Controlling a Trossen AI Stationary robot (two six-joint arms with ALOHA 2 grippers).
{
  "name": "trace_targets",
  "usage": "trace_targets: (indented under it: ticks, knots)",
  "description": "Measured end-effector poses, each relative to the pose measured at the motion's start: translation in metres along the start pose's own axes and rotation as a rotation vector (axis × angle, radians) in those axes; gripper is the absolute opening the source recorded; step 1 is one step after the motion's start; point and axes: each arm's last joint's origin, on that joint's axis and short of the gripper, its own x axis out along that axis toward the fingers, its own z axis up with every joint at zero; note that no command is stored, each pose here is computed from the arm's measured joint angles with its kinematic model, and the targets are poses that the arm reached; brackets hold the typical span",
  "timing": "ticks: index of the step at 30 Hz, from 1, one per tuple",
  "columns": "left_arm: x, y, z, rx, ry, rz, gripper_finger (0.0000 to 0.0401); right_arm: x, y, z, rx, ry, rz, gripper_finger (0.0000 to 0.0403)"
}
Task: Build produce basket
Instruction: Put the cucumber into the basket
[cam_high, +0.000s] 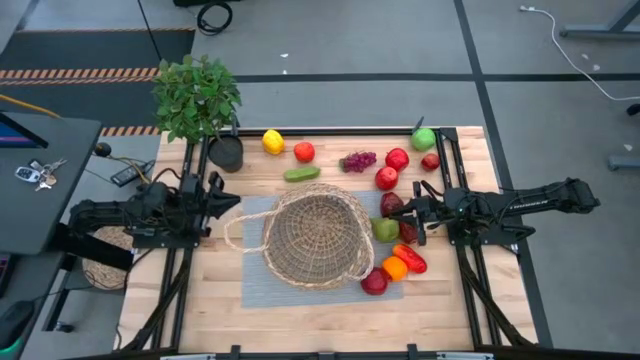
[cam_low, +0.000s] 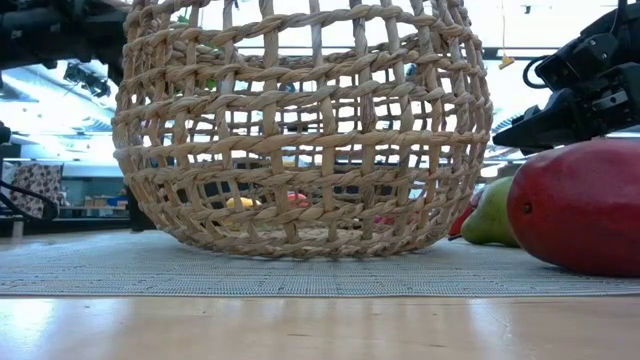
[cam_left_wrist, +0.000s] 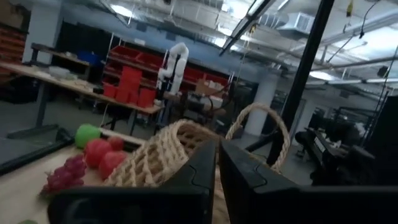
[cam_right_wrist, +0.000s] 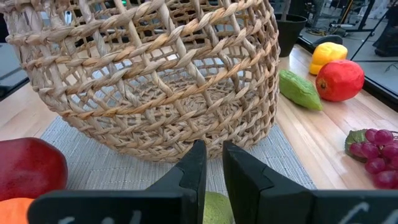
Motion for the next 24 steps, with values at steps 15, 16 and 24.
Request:
trace_targets:
  ticks: [15, 16, 24]
  knots:
    - [0.004, 0.019, -0.014, 0.013, 0.017, 0.540, 0.0007, 0.000, 0.000, 0.000, 0.000, 0.001, 0.000, 0.0061]
    - [0.006, 0.021, -0.017, 0.032, 0.029, 0.592, 0.0007, 0.000, 0.000, 0.000, 0.000, 0.000, 0.000, 0.0061]
    - [0.028, 0.039, -0.025, 0.272, 0.064, 0.871, 0.0012, 0.000, 0.000, 0.000, 0.000, 0.000, 0.000, 0.0061]
